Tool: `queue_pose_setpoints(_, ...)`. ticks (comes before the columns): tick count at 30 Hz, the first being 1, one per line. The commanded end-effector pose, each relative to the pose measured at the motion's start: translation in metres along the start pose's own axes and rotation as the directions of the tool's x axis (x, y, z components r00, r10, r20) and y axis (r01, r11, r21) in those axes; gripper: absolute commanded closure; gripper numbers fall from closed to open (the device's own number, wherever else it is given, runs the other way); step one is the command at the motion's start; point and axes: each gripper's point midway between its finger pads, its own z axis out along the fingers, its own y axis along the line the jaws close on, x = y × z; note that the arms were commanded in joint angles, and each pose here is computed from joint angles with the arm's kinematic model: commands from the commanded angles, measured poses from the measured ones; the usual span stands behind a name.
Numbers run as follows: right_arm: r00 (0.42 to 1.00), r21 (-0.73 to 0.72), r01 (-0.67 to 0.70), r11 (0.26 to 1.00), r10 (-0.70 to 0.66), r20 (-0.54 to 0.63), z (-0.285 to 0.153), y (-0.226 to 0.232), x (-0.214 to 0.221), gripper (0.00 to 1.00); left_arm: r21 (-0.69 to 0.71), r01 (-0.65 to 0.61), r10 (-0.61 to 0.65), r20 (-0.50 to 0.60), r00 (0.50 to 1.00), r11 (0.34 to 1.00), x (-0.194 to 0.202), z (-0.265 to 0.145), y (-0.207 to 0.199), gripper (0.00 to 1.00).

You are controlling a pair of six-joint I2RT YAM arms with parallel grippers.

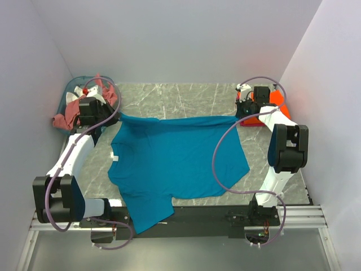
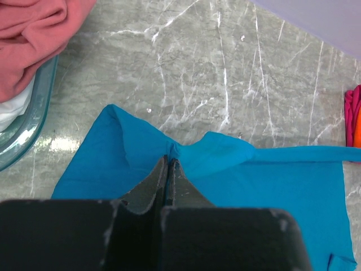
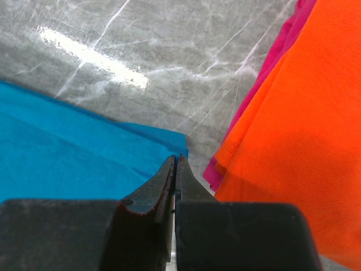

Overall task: Fold and stack the t-shirts
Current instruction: Fold the tshirt

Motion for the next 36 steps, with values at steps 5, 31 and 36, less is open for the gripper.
queue_pose_setpoints(5, 0.998, 0.027, 0.04, 0.999, -0.041, 0.037, -0.019, -0.003, -0.012, 1.0, 0.016, -0.021, 0.021, 0.012, 1.0, 1.0, -0.001, -0.013, -0.004, 1.0)
queue_pose_setpoints(31, 0.995, -0.004, 0.089, 0.996, -0.089, -0.042, -0.019, 0.003, 0.016, 1.0, 0.005, -0.002, 0.003, -0.101, 0.995, 1.0, 0.032, -0.013, 0.005, 1.0)
queue_pose_setpoints(36, 0.994, -0.003, 0.098, 0.995, -0.098, -0.05, -0.019, 0.004, 0.021, 0.99, 0.004, 0.0, 0.001, -0.125, 0.992, 1.0, 0.041, -0.017, 0.006, 1.0)
